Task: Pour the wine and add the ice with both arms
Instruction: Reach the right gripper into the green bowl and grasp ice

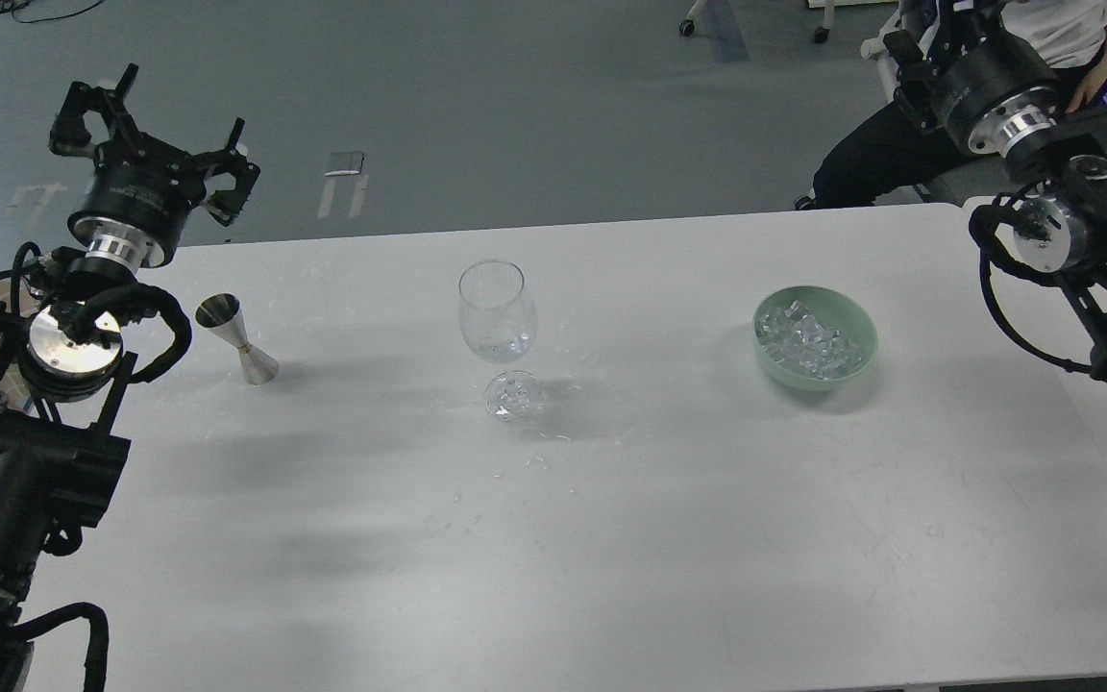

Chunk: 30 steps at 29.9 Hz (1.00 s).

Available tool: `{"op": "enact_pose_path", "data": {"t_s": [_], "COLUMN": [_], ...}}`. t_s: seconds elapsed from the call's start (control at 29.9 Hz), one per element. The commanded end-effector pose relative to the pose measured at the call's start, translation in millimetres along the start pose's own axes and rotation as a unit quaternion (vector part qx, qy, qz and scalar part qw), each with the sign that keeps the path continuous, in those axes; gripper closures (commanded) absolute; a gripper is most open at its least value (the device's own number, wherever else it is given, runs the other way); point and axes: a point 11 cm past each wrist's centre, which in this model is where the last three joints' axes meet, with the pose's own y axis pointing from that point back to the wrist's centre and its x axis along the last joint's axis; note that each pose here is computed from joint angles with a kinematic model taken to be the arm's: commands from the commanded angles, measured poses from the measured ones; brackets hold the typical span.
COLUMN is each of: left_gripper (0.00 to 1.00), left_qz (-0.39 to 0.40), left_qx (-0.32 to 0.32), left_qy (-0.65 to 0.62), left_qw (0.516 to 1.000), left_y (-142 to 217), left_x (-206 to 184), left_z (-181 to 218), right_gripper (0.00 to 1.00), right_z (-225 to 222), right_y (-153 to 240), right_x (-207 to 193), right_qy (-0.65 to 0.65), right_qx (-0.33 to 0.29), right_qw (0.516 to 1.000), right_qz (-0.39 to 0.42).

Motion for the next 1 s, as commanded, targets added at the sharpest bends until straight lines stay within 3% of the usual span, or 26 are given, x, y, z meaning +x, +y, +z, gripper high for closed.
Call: {"op": "enact_pose_path", "data": {"t_s": [0.0, 0.23, 0.37, 0.57, 0.77, 0.84, 0.97], "left_gripper": [0.03, 0.03, 0.02, 0.02, 0.02, 0.02, 0.02], "left_qz": [-0.014, 0.009, 0.015, 0.018, 0.012, 0.013, 0.016], "left_qx": [0.006, -0.022, -0.027, -0.016, -0.015, -0.014, -0.012], "left_qy": [-0.033, 0.014, 0.034, 0.031, 0.037, 0.04, 0.041], "left_qw": [0.999, 1.0, 0.999, 0.999, 0.999, 0.999, 0.999], "left_y": [-1, -2, 3, 16, 16, 16, 18], "left_x": [-8, -5, 2, 8, 3, 3, 6], "left_z": [2, 8, 10, 2, -3, -5, -8], "right_gripper": [0.0, 0.0, 0.0, 0.03, 0.18, 0.33, 0.35], "right_z": [-17, -5, 28, 73, 110, 122, 136], "right_y": [4, 28, 44, 69, 84, 88, 95], "right_x": [-12, -10, -25, -34, -45, -50, -53], "right_qy": [0.155, 0.419, 0.467, 0.478, 0.491, 0.489, 0.488], "right_qx": [-0.005, -0.027, -0.046, -0.09, -0.128, -0.146, -0.164], "right_qw": [0.985, 0.89, 0.846, 0.82, 0.795, 0.793, 0.789], "right_qz": [-0.078, -0.176, -0.254, -0.302, -0.332, -0.333, -0.335]}}
